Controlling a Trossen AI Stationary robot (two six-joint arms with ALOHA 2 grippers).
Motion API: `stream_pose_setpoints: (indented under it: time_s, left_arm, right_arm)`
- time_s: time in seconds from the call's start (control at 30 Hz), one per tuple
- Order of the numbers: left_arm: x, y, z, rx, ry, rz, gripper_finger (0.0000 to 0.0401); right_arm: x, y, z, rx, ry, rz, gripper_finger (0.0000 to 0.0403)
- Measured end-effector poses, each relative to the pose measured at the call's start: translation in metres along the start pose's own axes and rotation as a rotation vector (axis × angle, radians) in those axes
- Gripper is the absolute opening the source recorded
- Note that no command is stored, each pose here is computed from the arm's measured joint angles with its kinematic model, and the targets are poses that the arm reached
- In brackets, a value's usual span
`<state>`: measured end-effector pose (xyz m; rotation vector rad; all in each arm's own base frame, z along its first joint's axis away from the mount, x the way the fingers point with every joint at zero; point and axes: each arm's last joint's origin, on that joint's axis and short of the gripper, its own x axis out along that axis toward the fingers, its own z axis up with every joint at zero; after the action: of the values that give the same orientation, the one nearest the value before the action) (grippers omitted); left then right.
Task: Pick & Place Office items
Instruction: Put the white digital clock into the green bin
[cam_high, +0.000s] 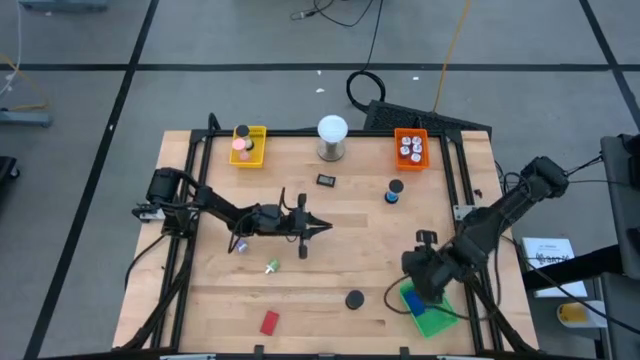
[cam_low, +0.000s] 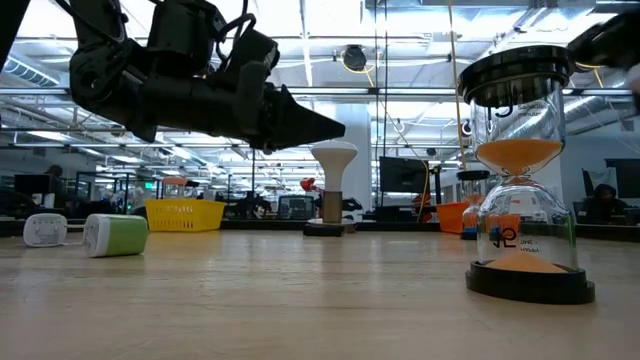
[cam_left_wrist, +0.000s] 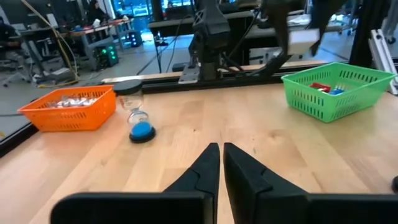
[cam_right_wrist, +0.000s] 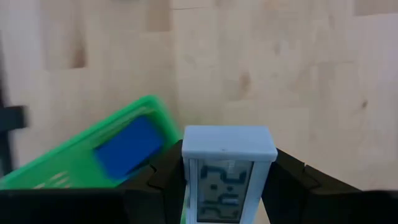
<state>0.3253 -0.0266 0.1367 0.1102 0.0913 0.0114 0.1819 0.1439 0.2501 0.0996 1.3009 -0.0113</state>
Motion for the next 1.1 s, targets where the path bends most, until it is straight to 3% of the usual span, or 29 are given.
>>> stream_pose_setpoints:
  time_s: [0.2, 0.63, 0.87, 1.1]
  left_arm:
    - [0.0, -0.002, -0.002, 0.003, 0.02, -0.003, 0.003]
    - [0.0, -0.002, -0.003, 0.003, 0.029, 0.001, 0.0031]
    - [0.0, -0.001, -0.004, 0.004, 0.038, 0.008, 0.0031]
    - [0.0, -0.001, -0.005, 0.006, 0.054, 0.026, 0.0031]
  right_arm:
    - [-0.005, 0.03, -0.012, -0.003, 0.03, -0.016, 0.0151]
    - [0.038, 0.095, -0.035, -0.065, 0.255, -0.045, 0.0153]
    - [0.056, 0.102, -0.042, -0.099, 0.335, -0.064, 0.0156]
    - [0.06, 0.105, -0.04, -0.128, 0.323, -0.032, 0.0159]
